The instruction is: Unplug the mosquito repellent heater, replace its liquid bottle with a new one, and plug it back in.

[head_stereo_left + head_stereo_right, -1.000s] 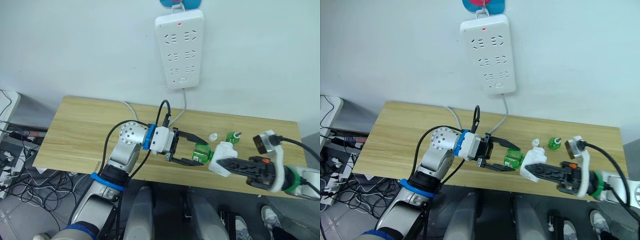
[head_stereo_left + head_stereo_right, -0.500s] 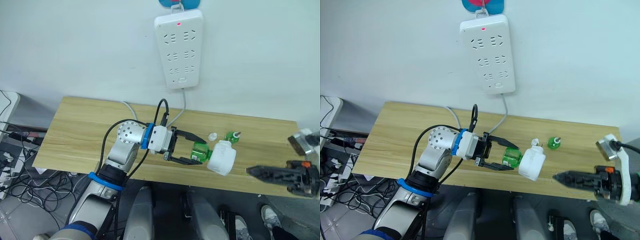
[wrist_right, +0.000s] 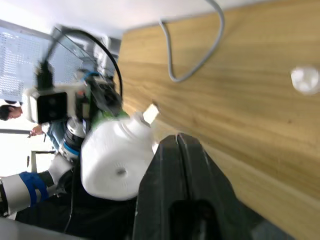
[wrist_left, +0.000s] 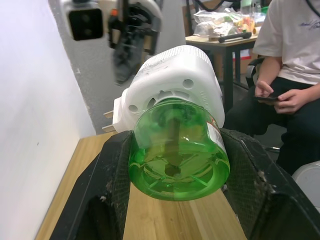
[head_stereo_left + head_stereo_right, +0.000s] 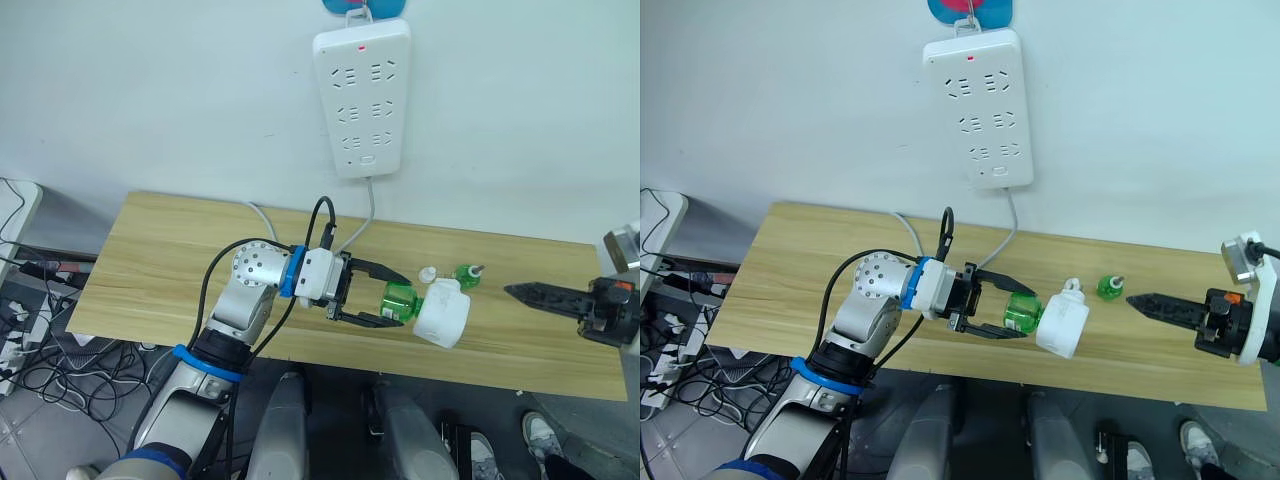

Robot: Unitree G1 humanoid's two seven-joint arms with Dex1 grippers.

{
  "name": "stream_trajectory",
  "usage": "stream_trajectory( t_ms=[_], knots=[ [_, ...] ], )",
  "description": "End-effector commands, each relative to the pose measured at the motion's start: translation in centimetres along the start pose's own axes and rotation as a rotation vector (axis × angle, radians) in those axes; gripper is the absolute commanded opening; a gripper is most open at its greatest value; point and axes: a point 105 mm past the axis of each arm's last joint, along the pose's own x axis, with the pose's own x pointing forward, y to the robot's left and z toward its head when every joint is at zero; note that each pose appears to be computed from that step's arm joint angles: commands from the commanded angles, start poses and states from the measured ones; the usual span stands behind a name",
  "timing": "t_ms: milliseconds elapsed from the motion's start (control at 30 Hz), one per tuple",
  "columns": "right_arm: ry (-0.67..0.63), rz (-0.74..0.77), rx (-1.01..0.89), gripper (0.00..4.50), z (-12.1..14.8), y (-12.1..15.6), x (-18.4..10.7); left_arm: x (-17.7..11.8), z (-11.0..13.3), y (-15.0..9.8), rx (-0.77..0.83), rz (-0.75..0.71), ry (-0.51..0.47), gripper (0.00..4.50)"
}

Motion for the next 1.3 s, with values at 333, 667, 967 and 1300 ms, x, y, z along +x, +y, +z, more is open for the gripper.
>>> stream_trajectory(
  t_ms=[333,667,967,1300],
  knots=[
    [0.167,0.346,0.329,3.15,-3.7,2.4,-3.2,0.1,1.4,0.6,0.096,0.026,-0.045,2.32],
    [0.12,0.441,0.277,4.47,-5.2,2.9,-0.4,0.2,1.4,0.6,0.107,0.027,-0.045,2.32],
    [-0.086,0.199,0.137,4.47,-3.5,0.9,2.0,0.1,1.4,0.5,0.105,0.025,-0.046,2.32],
    [0.033,0.21,0.151,4.47,-1.5,0.4,0.4,0.0,1.3,0.3,0.102,0.022,-0.043,2.32]
  ],
)
